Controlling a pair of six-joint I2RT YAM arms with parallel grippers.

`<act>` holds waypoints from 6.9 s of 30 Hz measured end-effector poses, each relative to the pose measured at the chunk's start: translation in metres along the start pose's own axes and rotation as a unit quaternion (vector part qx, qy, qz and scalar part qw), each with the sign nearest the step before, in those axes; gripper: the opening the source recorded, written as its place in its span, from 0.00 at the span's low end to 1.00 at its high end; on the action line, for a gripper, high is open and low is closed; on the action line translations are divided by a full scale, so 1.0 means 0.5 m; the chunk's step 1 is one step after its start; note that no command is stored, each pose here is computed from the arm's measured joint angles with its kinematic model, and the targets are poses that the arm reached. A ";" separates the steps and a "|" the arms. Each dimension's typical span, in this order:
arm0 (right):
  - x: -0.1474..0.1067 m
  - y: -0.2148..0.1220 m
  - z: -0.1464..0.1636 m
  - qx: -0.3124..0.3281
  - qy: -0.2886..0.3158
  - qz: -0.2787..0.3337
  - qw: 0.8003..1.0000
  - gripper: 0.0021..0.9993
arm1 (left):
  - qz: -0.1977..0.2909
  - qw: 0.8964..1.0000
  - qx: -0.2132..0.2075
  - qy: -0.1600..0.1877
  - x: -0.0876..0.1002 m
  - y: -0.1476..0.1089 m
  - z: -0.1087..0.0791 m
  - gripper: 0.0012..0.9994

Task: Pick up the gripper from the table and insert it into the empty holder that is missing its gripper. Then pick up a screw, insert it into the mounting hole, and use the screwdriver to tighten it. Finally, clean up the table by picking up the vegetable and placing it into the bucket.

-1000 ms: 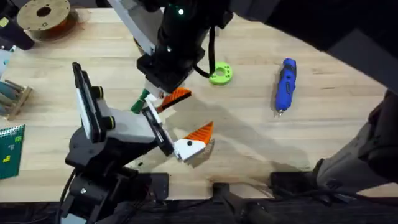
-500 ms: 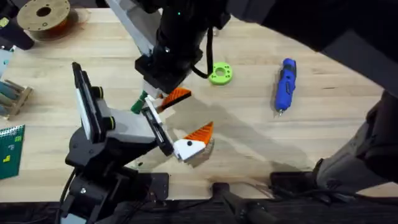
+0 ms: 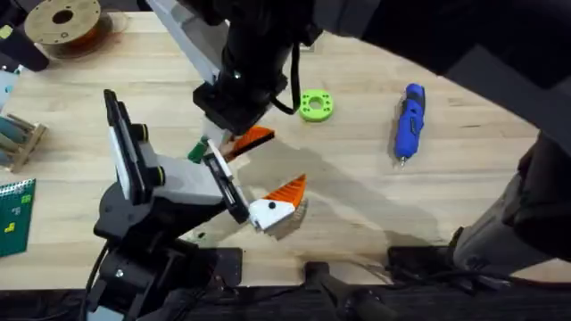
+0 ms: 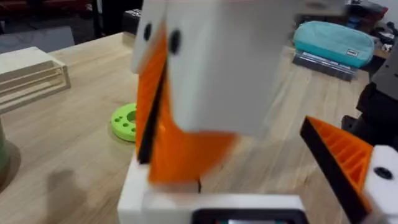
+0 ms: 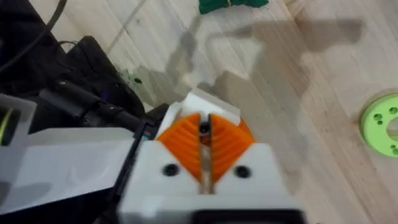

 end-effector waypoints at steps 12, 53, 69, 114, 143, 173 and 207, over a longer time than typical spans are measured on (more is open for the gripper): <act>-0.006 -0.025 -0.033 -0.041 0.013 -0.007 0.999 0.89 | 0.000 1.000 0.000 0.002 0.000 0.000 0.000 0.99; -0.492 -0.224 -0.012 -0.080 0.222 -0.208 0.949 0.90 | 0.000 1.000 -0.001 0.006 0.000 0.000 -0.001 0.00; -0.565 -0.199 -0.353 -0.309 0.467 -0.111 0.821 0.95 | 0.000 1.000 -0.001 0.006 0.000 0.000 -0.001 0.00; -0.563 -0.121 -0.549 -0.239 0.475 -0.069 0.844 0.03 | 0.000 1.000 -0.001 0.006 0.000 0.000 -0.001 0.00; -0.267 -0.270 -0.109 -0.132 0.008 -0.632 0.764 0.03 | 0.000 1.000 -0.001 0.006 0.000 0.000 -0.001 0.00; -0.138 -0.160 -0.017 -0.033 -0.104 -0.649 0.753 0.03 | 0.001 1.000 -0.001 0.005 -0.001 0.000 0.000 0.00; -0.136 -0.212 -0.002 -0.043 -0.145 -0.709 0.689 0.03 | 0.001 1.000 -0.001 0.004 -0.001 0.000 0.000 0.00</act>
Point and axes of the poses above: each hand's point on the last joint's axis, 136 mm out from that joint toward the fingers, its own y axis out along the fingers, its own z axis along the line the jaws close on, x = y × z, the point moved 8 cm from there along -y, back along the fingers, and after that the axes turned 10 degrees about -y, right-handed, at the moved point
